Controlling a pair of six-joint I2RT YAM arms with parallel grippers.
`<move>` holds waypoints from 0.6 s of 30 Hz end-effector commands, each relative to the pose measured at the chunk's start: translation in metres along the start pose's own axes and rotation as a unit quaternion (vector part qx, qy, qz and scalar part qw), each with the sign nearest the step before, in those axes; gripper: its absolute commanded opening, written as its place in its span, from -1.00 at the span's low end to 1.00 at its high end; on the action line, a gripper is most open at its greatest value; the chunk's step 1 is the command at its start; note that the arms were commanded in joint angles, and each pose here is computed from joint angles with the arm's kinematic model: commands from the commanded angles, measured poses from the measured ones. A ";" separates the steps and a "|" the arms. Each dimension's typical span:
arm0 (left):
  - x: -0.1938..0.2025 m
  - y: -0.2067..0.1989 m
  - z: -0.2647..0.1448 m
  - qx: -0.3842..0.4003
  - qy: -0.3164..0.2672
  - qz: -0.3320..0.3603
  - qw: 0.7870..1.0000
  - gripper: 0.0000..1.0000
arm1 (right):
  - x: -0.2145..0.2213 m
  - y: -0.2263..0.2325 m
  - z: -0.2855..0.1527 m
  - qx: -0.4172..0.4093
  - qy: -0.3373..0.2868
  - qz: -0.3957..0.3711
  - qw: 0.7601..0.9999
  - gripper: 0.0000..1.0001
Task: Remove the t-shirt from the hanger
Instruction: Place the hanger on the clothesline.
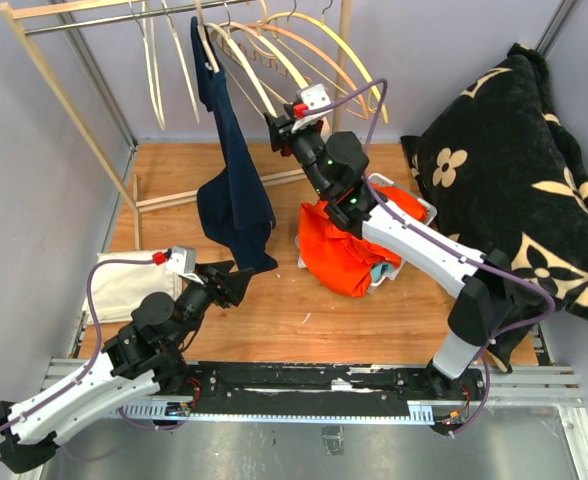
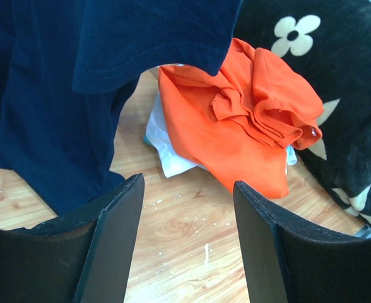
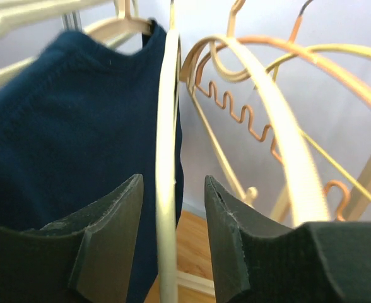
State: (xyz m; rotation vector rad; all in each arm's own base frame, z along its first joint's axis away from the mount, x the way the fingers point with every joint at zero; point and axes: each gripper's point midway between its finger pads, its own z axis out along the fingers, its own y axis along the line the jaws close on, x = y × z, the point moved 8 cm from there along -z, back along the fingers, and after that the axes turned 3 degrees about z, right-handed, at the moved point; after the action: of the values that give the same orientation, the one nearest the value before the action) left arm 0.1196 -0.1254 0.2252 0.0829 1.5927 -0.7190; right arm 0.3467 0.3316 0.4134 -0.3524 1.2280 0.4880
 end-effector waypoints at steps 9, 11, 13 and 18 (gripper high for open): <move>-0.026 -0.004 0.007 -0.045 -0.009 0.010 0.999 0.29 | -0.082 -0.009 -0.041 -0.030 -0.045 0.013 0.998 -0.04; -0.028 -0.005 0.009 -0.047 -0.009 0.012 0.999 0.29 | -0.094 -0.005 -0.042 -0.044 -0.043 0.015 0.998 -0.05; -0.029 -0.007 0.011 -0.048 -0.008 0.012 0.999 0.29 | -0.102 0.000 -0.042 -0.057 -0.038 0.015 0.998 -0.05; -0.028 -0.008 0.015 -0.052 -0.004 0.014 0.999 0.29 | -0.113 0.016 -0.039 -0.091 -0.026 0.013 0.995 -0.07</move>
State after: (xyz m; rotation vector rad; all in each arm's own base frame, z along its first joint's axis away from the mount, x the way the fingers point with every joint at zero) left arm 0.1309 -0.1294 0.2402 0.0622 1.6499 -0.6148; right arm 0.2918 0.2926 0.5003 -0.3969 1.1330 0.5741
